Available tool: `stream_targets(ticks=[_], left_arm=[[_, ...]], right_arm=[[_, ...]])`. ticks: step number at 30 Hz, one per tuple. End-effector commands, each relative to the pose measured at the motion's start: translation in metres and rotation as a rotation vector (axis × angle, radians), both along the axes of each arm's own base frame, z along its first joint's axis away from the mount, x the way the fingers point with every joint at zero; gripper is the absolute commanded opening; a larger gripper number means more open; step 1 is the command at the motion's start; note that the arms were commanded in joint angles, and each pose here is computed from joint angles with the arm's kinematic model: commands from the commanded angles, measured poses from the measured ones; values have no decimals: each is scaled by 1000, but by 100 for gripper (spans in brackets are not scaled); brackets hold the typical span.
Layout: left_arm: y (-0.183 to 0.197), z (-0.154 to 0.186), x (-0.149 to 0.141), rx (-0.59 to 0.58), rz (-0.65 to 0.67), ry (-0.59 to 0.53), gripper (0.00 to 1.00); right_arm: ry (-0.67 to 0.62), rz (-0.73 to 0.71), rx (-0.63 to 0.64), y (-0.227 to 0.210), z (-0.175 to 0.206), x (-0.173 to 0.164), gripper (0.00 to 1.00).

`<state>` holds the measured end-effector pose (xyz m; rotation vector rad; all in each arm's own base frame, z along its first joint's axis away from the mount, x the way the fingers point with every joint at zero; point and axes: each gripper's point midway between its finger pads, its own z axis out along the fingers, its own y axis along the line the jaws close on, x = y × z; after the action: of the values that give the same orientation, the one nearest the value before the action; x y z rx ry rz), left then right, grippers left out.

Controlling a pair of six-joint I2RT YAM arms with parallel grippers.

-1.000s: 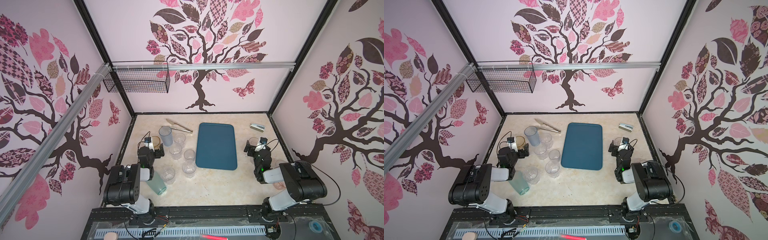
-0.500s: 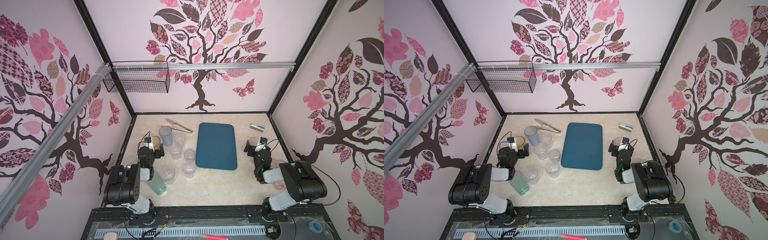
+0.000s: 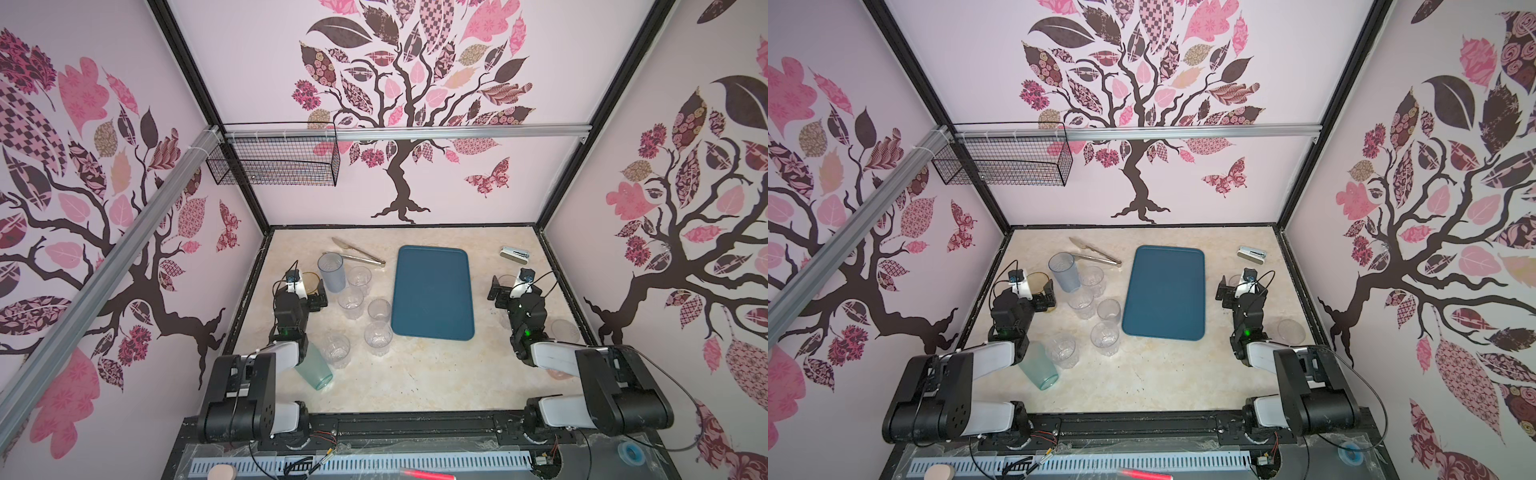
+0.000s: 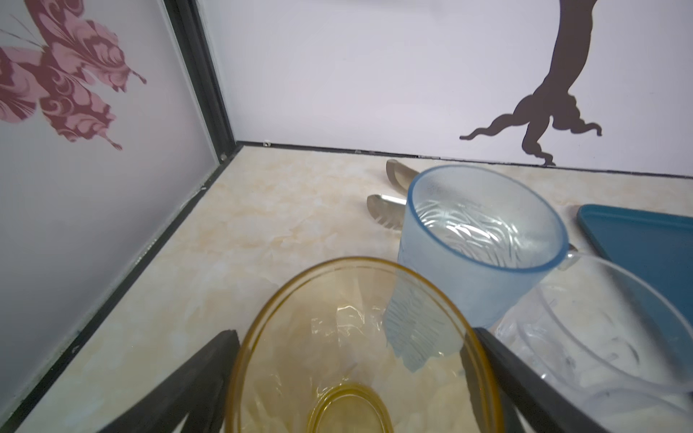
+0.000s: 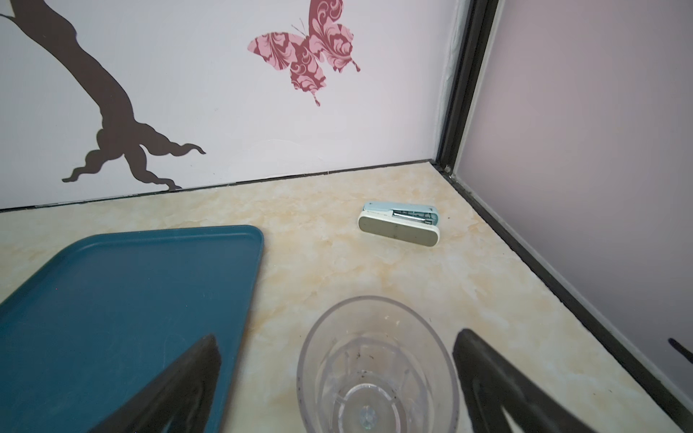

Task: Place the glasses into the tray
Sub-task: Rotate the tray at the center of the table.

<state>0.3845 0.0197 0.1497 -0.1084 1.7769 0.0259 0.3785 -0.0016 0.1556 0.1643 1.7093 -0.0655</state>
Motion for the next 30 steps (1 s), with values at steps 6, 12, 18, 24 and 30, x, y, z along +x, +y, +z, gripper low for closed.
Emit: stream_targets(ticks=[6, 12, 18, 24, 30], left_arm=[[4, 5, -24, 39, 101, 44, 98], [11, 39, -50, -52, 203, -3, 98], [17, 107, -81, -98, 271, -39, 98], [-7, 144, -68, -104, 151, 122, 98], [-14, 150, -52, -175, 155, 269, 98]], right_arm=[[39, -7, 85, 8, 18, 5, 100], [31, -44, 93, 35, 57, 9, 100], [197, 10, 555, 72, 71, 31, 100], [349, 173, 683, 107, 69, 41, 87], [628, 49, 529, 97, 26, 33, 78]])
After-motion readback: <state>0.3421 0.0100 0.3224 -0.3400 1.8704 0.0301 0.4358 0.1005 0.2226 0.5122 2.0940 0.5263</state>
